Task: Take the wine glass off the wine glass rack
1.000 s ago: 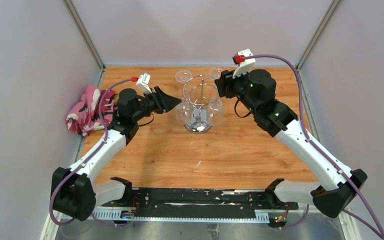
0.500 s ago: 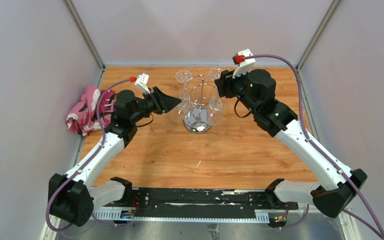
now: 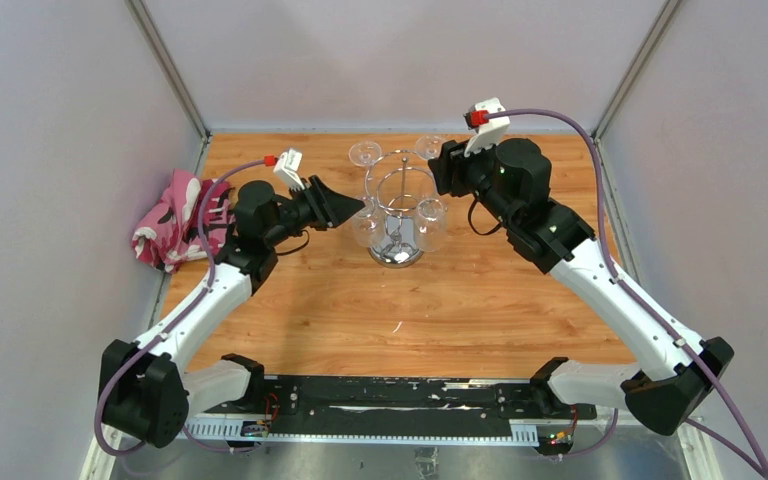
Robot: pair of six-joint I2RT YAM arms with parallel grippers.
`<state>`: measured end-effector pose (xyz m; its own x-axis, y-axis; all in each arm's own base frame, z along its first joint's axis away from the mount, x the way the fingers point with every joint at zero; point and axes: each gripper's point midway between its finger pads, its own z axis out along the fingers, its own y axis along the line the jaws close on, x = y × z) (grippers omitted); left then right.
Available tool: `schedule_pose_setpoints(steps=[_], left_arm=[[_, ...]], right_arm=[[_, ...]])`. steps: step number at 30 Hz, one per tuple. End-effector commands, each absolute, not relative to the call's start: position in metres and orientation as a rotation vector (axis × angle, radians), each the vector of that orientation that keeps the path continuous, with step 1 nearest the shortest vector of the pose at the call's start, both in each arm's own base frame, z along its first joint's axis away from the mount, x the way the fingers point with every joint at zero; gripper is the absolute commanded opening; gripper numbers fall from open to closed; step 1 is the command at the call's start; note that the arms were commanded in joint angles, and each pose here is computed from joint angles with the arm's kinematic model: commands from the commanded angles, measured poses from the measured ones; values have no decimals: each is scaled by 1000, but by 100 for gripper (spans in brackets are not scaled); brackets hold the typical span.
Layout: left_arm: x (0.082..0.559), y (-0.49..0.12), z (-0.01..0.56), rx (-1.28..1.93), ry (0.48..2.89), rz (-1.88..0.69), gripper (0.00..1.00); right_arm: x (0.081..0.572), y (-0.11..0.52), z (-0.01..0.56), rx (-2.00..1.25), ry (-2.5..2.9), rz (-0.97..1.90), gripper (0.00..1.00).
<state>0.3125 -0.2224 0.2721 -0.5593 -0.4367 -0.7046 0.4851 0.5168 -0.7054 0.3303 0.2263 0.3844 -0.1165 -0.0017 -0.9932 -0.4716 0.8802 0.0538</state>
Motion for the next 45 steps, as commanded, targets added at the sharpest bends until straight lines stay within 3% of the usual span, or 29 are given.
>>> schedule_pose_setpoints(steps=[1,10,23,45], left_arm=[[308,-222,275,55,1770,-1192,45],[298,-207,306,44,1701,-1122,48],[298,-202,260,-40,1878,-1060,49],[310,-219,268,-4,1861,-1090,50]], right_arm=[[334,228,378,-370,1666,425,52],[333,232,379,-376,1658,452,52],[333,230,380,-371,1660,440,53],[329,226,386,-360,1643,444,53]])
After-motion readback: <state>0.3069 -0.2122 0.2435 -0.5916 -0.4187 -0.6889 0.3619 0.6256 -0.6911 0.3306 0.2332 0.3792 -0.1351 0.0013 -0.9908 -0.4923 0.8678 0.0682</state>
